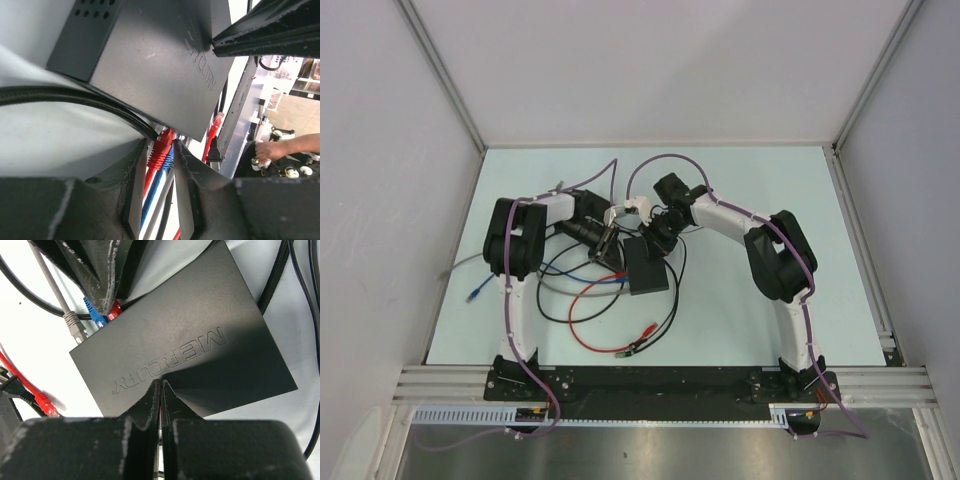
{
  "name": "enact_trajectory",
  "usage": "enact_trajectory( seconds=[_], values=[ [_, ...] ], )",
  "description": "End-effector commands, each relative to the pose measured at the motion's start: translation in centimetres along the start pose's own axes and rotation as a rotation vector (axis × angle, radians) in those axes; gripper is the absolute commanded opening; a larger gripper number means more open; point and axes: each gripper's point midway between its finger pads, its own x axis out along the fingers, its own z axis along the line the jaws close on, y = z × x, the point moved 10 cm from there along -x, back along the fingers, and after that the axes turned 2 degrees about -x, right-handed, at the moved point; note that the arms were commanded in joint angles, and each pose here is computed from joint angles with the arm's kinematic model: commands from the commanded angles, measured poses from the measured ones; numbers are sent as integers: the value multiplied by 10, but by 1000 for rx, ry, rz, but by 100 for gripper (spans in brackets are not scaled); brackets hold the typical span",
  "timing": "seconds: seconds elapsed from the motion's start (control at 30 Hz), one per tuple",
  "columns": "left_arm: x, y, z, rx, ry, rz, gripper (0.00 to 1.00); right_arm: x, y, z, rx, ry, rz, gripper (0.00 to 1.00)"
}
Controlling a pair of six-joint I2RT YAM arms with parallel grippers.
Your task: Pull the plug from the switch port
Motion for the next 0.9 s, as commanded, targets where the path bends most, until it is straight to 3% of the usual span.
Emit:
enact_trajectory(
  seconds=[0.0,0.37,0.5,0.87],
  values=[
    [5,1,3,25,57,8,33,19,25,-9,18,45,117,0],
    [18,2,4,1,61,41,28,20,25,-9,17,45,119,0],
    [20,2,5,-23,84,54,38,19,24,-9,13,48,116,0],
    [25,0,3,-11,51,66,22,20,25,-8,11,48,119,0]
  ],
)
